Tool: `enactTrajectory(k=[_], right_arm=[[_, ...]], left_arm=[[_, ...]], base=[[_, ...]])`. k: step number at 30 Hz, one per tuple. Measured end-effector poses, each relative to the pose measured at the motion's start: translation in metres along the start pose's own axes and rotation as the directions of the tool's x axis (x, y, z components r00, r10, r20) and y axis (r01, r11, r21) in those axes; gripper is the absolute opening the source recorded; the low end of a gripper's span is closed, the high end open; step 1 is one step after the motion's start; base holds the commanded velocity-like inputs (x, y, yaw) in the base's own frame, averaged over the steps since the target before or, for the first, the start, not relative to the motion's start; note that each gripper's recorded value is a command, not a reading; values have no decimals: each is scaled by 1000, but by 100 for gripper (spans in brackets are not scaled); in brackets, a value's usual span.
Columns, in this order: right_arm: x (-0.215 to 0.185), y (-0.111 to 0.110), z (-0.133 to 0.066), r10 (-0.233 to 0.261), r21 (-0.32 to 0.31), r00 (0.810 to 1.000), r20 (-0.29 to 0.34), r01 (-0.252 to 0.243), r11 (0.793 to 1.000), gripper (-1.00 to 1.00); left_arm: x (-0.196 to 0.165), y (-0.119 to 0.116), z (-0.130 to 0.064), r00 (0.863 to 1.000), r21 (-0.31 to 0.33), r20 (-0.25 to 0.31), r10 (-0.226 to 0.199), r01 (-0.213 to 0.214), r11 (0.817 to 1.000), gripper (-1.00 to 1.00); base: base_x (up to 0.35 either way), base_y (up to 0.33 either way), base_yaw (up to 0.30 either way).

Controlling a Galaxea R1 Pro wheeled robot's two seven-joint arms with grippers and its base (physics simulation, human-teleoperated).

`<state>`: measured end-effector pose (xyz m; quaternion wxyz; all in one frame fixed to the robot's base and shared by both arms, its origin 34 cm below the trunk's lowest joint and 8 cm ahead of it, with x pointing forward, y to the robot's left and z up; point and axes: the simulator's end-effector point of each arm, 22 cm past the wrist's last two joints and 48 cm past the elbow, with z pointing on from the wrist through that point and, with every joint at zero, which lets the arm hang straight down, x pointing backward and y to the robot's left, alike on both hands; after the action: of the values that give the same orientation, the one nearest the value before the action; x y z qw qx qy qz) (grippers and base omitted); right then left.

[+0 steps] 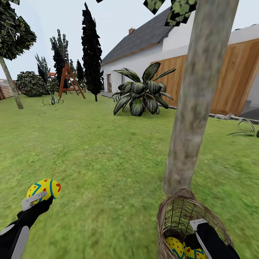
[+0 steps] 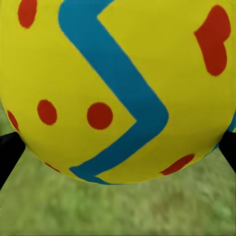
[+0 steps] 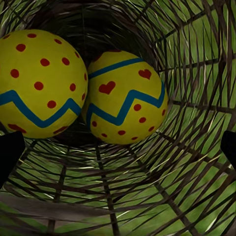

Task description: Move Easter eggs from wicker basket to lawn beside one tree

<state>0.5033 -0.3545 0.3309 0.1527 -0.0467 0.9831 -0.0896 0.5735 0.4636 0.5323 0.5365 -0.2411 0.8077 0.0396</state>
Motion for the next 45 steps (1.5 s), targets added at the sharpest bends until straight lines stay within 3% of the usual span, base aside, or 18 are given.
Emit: enactTrajectory(k=[6,23,31,45], right_arm=[[0,0,0,0,0,1000,0,0,1000,100],[0,1,0,-2,0,1000,-1,2,1000,100],[10,5,16,-2,0,1000,-1,2,1000,100],[29,10,35,-12,-5,998,-57,12,1000,100]], left_arm=[[15,4,3,999,-9,-33,-1,1,1000,-100],[20,3,4,999,-8,-43,-4,4,1000,-100],[37,10,7,999,-10,-41,-5,5,1000,-100],[67,9,17,995,-22,-96,2,-4,1000,-100]], base=[[154,-39,0],[25,-81,0],[0,0,0],[0,0,0]])
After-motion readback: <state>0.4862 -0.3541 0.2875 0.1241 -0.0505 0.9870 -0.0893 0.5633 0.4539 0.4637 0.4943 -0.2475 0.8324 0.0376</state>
